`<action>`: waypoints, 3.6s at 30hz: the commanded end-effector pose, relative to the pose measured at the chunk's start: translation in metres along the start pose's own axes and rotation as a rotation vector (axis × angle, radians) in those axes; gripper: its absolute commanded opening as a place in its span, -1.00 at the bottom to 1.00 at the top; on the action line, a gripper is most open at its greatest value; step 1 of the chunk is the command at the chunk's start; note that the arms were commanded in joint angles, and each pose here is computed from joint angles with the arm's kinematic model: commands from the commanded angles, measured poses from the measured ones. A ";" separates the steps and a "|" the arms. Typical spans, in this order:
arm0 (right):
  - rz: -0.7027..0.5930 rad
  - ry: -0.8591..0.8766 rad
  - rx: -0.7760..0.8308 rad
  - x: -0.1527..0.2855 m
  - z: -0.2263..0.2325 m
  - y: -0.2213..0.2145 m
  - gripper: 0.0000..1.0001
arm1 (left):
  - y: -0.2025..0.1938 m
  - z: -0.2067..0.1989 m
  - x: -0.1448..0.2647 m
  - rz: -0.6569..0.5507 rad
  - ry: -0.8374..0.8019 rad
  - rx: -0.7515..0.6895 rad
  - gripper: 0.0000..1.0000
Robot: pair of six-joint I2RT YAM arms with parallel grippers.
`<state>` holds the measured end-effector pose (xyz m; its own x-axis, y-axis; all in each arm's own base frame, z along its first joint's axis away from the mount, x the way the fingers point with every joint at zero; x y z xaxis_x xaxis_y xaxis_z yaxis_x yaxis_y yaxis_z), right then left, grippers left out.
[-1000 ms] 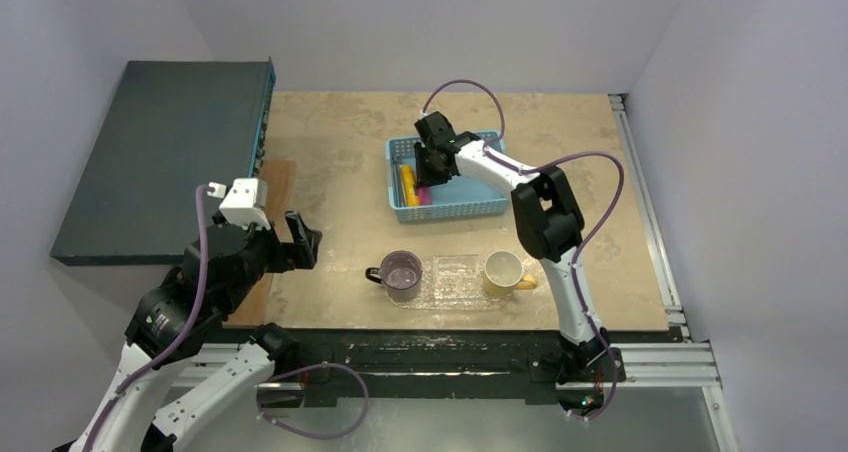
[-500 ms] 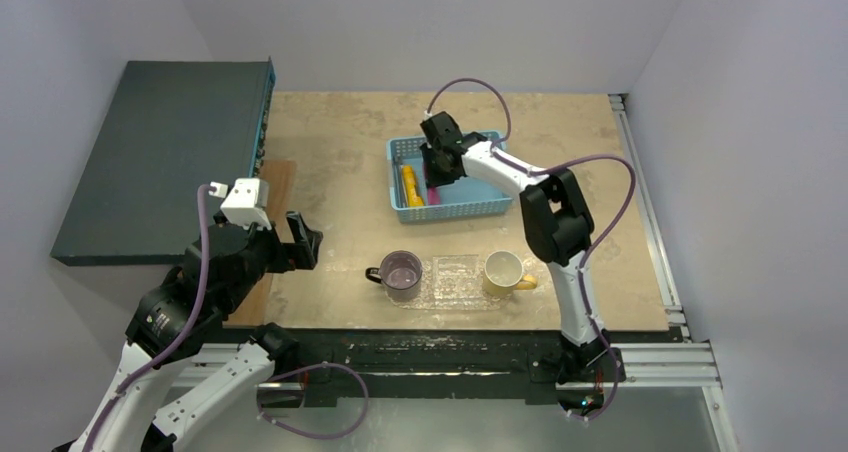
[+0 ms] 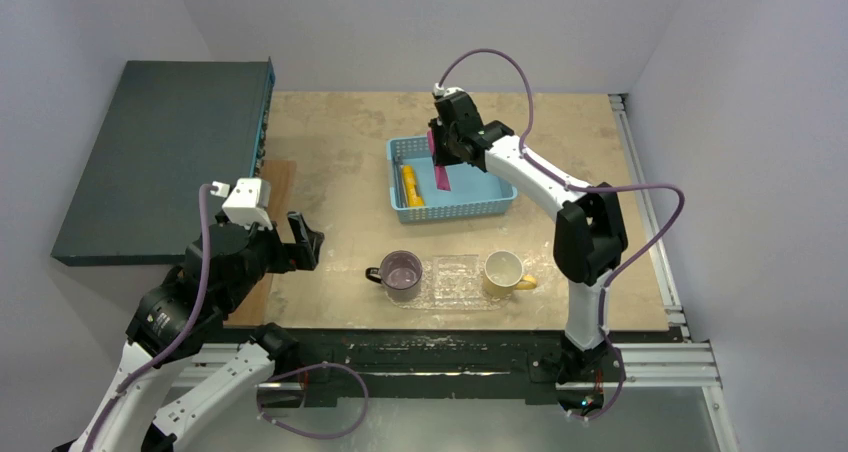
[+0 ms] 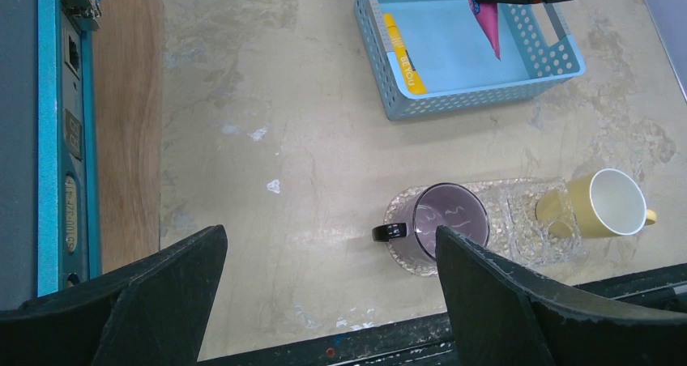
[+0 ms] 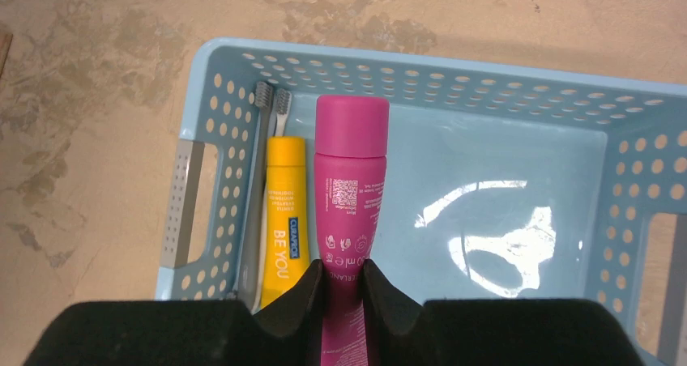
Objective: Prepare toiletry sets of a toothbrush and toothpaste on the tray
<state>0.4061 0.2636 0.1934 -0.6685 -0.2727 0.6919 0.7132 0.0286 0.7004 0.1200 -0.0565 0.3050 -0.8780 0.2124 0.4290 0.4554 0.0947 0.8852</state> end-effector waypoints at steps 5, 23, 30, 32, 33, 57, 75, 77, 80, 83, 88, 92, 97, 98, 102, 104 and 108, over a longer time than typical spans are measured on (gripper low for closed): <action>-0.159 0.116 0.069 0.060 0.005 0.023 -1.00 | -0.017 -0.015 -0.039 0.114 -0.055 -0.091 0.96; -0.305 0.319 0.489 0.185 0.054 -0.042 -1.00 | -0.021 -0.051 -0.038 0.172 -0.358 -0.099 0.98; -0.373 0.437 0.599 0.226 0.056 -0.064 -1.00 | -0.018 -0.074 -0.031 0.209 -0.540 -0.071 0.98; -0.409 0.476 0.636 0.237 0.056 -0.071 -1.00 | -0.015 -0.081 -0.026 0.223 -0.601 -0.062 0.98; -0.431 0.501 0.652 0.244 0.057 -0.073 -1.00 | -0.015 -0.083 -0.023 0.228 -0.626 -0.055 0.98; -0.528 0.806 1.154 0.304 0.095 -0.121 -1.00 | 0.003 -0.097 0.039 0.370 -0.889 -0.091 1.00; -0.761 0.686 1.497 0.338 0.139 -0.114 -1.00 | -0.003 -0.104 0.052 0.515 -1.020 -0.082 0.82; -0.762 0.634 1.525 0.336 0.142 -0.113 -1.00 | -0.004 -0.105 0.052 0.522 -1.029 -0.077 0.77; -0.762 0.592 1.565 0.334 0.145 -0.115 -1.00 | -0.005 -0.105 0.052 0.529 -1.036 -0.074 0.64; -0.780 0.560 1.581 0.334 0.148 -0.115 -1.00 | -0.007 -0.105 0.052 0.542 -1.045 -0.070 0.48; -0.807 0.488 1.606 0.332 0.150 -0.114 -1.00 | -0.009 -0.107 0.053 0.558 -1.074 -0.064 0.27; -0.831 0.455 1.615 0.333 0.150 -0.112 -1.00 | -0.011 -0.108 0.053 0.569 -1.093 -0.060 0.05; -0.824 0.431 1.643 0.328 0.152 -0.116 -1.00 | -0.011 -0.110 0.056 0.572 -1.131 -0.060 -0.40; -0.823 0.429 1.644 0.327 0.151 -0.117 -1.00 | -0.010 -0.111 0.057 0.568 -1.138 -0.063 -0.54; -0.829 0.424 1.623 0.326 0.150 -0.117 -0.92 | -0.011 -0.110 0.057 0.556 -1.147 -0.071 -1.00; -0.828 0.434 1.592 0.328 0.149 -0.117 -0.68 | -0.012 -0.109 0.055 0.542 -1.124 -0.079 -1.00; -0.841 0.471 1.486 0.335 0.142 -0.114 -0.01 | -0.013 -0.105 0.052 0.498 -1.076 -0.093 -1.00</action>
<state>0.0701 0.3147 0.3470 -0.4051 -0.8645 0.2977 -0.7542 0.5000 0.4256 0.0535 -0.1490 0.3301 0.0128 0.8999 0.4358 0.7184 -0.3115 0.6220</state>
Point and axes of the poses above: each gripper's point midway between its finger pads, its own x axis back along the fingers, its own z axis along the line the jaws close on, y = z × x, the point moved 6 cm from there along x, back along the fingers, and after that the axes turned 3 degrees about -x, right-handed, at the moved point
